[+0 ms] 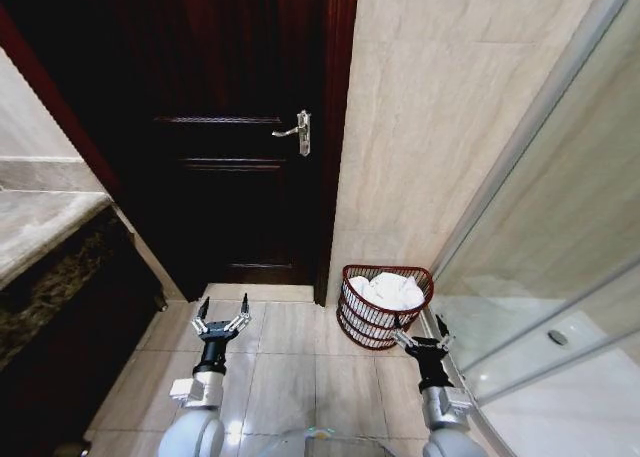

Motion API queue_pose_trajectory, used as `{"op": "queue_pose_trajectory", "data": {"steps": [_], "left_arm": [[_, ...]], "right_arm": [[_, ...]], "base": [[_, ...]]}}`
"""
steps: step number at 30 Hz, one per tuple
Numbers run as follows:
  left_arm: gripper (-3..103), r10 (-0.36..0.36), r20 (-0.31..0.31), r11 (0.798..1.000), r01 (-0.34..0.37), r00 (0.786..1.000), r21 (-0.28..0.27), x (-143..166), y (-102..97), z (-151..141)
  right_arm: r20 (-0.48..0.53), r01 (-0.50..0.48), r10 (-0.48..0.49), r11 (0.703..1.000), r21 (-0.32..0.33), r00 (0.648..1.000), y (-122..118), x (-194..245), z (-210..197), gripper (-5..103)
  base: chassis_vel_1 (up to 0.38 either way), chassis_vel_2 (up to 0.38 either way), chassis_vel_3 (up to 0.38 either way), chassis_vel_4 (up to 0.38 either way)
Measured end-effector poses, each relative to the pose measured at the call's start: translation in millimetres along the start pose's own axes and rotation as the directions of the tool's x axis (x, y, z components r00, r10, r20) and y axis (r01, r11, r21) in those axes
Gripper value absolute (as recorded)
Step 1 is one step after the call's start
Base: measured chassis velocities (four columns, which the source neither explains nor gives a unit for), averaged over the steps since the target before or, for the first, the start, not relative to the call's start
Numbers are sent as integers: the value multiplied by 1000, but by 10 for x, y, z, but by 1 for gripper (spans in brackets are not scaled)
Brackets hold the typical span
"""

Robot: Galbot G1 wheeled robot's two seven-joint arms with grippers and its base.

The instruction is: Discard the used towel into the hamper.

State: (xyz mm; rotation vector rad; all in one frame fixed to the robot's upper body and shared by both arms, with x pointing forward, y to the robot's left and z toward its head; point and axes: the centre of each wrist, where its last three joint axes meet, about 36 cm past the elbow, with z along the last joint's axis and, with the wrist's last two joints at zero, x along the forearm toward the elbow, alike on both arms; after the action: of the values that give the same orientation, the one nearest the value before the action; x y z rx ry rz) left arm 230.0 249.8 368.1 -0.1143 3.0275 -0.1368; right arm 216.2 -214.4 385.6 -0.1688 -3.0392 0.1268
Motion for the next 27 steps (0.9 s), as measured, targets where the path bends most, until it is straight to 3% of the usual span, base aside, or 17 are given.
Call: {"op": "queue_pose_trajectory", "data": {"steps": [27], "left_arm": [[100,0,-32,1000,0,999,-10,-2,-28,35]], "right_arm": [[-3,8,-8,1000,3,1000,13,15,64,100]], "base": [[4,3,-3,-2]]}}
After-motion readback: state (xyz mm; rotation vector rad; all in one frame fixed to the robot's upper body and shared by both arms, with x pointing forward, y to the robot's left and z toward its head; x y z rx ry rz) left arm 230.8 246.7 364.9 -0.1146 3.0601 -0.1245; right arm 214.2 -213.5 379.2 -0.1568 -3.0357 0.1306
